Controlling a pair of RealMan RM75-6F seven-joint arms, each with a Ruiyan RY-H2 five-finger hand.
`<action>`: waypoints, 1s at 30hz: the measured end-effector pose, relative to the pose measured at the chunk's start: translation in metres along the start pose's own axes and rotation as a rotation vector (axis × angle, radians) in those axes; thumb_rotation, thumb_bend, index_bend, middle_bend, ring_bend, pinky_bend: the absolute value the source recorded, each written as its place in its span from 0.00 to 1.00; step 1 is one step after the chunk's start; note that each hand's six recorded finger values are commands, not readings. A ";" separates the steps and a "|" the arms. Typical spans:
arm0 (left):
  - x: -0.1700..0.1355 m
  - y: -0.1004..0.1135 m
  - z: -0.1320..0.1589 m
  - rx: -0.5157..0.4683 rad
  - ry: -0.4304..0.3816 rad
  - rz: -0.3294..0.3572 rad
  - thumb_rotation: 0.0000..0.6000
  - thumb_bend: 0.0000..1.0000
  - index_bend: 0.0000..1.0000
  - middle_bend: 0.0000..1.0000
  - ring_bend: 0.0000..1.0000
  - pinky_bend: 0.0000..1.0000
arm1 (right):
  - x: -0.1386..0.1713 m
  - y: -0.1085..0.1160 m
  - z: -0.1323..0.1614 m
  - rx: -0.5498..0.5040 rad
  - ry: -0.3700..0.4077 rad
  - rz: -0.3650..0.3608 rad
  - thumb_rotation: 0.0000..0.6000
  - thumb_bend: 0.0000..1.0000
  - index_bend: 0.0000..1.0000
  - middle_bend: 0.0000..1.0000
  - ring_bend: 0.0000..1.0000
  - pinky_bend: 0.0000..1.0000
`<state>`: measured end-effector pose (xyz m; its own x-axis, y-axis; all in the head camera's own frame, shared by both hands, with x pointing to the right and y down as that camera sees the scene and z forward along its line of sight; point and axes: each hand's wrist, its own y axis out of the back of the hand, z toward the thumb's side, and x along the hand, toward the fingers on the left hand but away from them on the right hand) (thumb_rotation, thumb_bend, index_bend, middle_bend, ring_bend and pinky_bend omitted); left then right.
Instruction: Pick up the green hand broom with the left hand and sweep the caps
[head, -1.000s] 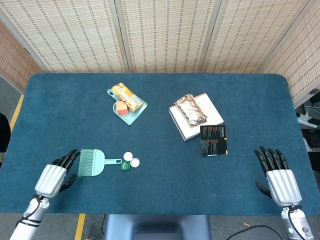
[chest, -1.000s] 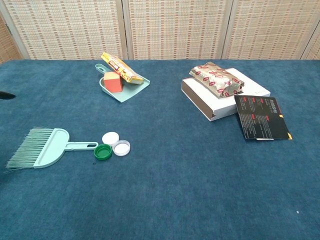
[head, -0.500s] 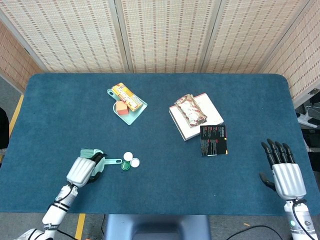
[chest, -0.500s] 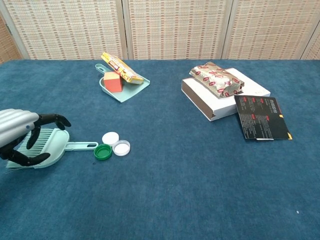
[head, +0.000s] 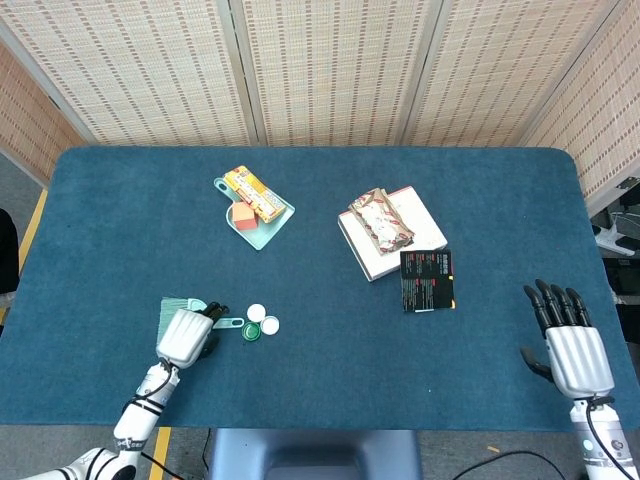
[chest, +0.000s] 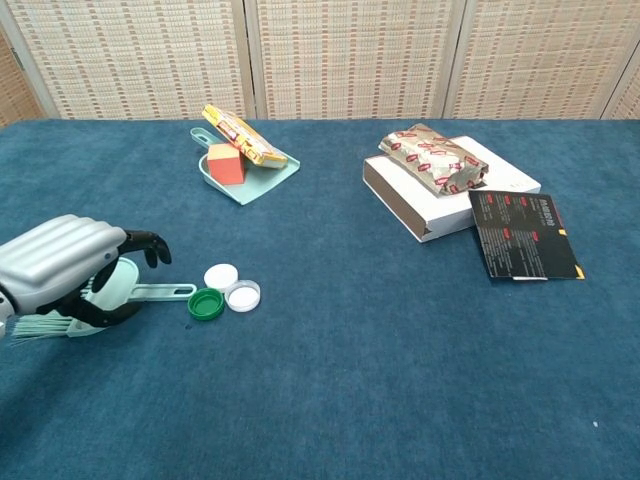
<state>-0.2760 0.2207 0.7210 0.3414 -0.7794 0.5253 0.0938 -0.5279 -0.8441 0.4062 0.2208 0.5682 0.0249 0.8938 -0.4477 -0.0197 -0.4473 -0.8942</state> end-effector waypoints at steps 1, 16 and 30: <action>0.002 0.000 0.001 0.004 0.001 0.001 1.00 0.33 0.30 0.33 0.64 0.77 | 0.000 0.000 0.000 0.000 0.000 0.000 1.00 0.20 0.00 0.00 0.00 0.00; 0.016 -0.016 0.005 0.081 0.022 -0.040 1.00 0.33 0.34 0.39 0.64 0.77 | 0.002 0.004 -0.004 -0.008 -0.012 -0.002 1.00 0.20 0.00 0.00 0.00 0.00; 0.018 -0.018 0.001 0.158 0.048 -0.026 1.00 0.53 0.54 0.65 0.66 0.78 | 0.004 0.006 -0.004 -0.009 -0.015 -0.004 1.00 0.20 0.00 0.00 0.00 0.00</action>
<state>-0.2707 0.2163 0.7452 0.2924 -0.7836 0.5481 0.2493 -0.4909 -0.8348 0.4103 0.2213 0.5613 0.0097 0.8961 -0.4437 -0.0104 -0.4437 -0.8961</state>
